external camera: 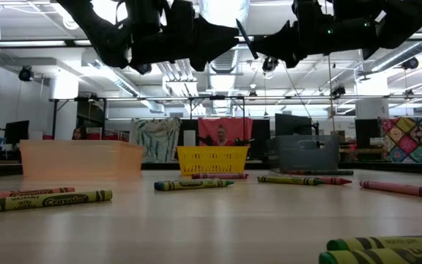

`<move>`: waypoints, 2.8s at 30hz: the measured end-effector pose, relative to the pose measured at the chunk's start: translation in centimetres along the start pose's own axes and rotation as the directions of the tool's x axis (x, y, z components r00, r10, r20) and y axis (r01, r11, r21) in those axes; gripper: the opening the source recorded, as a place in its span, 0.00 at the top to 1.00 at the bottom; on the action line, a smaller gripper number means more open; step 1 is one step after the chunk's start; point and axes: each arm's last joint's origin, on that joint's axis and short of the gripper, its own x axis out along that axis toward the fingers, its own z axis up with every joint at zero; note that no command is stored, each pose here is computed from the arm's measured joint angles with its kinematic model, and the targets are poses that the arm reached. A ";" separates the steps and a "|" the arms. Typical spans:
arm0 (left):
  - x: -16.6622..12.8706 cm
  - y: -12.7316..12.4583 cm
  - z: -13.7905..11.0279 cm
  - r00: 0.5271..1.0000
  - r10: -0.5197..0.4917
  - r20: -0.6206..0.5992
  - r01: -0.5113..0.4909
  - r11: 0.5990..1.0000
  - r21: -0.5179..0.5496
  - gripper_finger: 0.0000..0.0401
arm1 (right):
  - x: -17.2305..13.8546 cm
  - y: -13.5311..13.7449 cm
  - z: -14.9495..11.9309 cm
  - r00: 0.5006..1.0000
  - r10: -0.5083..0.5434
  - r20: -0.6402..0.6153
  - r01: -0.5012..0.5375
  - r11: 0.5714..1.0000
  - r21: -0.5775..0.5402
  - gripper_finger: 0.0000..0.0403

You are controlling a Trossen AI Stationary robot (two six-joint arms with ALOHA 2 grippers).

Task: Sort crayons
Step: Put the blue crayon into the orange bin

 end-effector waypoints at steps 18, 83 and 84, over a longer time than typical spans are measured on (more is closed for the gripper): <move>0.0 0.0 0.7 0.998 0.001 0.069 -0.004 0.999 0.044 0.58 | 0.1 0.0 0.1 1.000 -0.001 0.001 0.001 1.000 -0.015 0.98; -8.8 0.2 5.1 0.420 0.649 -0.635 -0.397 0.760 0.515 0.99 | 0.0 -0.5 -0.3 0.983 -0.170 -0.067 0.172 0.985 0.022 0.67; -9.5 0.4 4.9 0.357 0.665 -0.656 -0.399 0.744 0.537 0.99 | 0.0 -0.5 -0.3 0.983 -0.170 -0.068 0.172 0.985 0.023 0.67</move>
